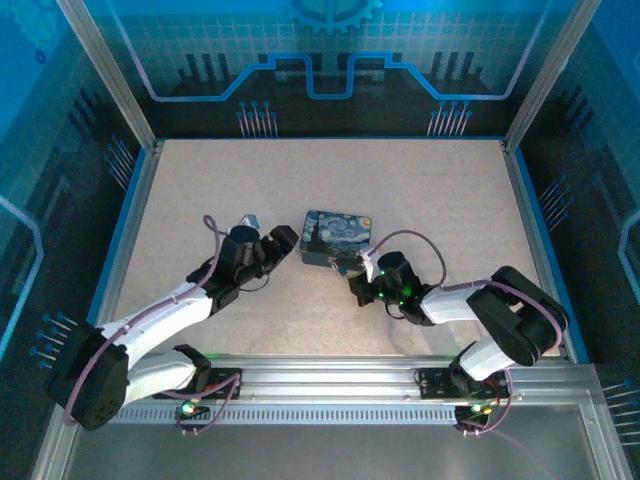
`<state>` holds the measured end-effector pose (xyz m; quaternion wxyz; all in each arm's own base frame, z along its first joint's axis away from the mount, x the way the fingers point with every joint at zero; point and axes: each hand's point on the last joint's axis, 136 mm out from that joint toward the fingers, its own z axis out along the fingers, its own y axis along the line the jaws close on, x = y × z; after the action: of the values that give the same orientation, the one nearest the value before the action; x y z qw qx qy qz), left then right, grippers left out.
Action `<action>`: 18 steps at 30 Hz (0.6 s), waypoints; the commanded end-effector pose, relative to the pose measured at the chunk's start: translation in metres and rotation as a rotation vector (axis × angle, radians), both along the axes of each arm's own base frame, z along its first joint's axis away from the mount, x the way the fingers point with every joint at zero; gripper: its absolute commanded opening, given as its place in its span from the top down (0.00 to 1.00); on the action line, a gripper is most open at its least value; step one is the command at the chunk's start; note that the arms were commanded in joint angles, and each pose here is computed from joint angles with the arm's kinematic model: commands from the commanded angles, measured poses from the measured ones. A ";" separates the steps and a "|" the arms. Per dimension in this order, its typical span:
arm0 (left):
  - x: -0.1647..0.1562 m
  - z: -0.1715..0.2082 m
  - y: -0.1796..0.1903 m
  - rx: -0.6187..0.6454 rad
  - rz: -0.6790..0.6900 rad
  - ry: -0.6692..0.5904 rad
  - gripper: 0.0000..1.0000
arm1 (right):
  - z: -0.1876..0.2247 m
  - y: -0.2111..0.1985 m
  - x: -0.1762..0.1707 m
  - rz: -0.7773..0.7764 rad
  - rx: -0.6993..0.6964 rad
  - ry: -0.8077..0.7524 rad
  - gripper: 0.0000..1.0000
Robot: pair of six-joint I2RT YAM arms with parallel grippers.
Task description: Unlock the padlock with the key
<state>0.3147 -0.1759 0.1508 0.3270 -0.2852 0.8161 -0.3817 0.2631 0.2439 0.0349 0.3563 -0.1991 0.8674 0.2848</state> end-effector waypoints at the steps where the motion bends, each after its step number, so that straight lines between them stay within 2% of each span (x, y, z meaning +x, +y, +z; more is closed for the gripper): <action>1: 0.002 -0.007 0.017 0.135 -0.046 0.027 0.24 | -0.001 0.004 -0.013 0.003 0.100 0.178 1.00; 4: 0.018 -0.009 0.012 0.142 -0.120 0.024 0.19 | -0.004 0.000 -0.016 -0.007 0.125 0.241 1.00; 9: 0.046 -0.017 -0.009 0.181 -0.264 0.050 0.19 | -0.006 -0.010 -0.014 -0.055 0.129 0.267 1.00; 18: 0.086 -0.037 -0.041 0.185 -0.372 0.083 0.21 | -0.006 -0.016 -0.010 -0.092 0.157 0.293 1.00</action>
<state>0.3991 -0.2040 0.1173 0.2613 -0.1506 0.8918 -0.3371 0.2555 0.2337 0.0314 0.2671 -0.1060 0.8887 0.3573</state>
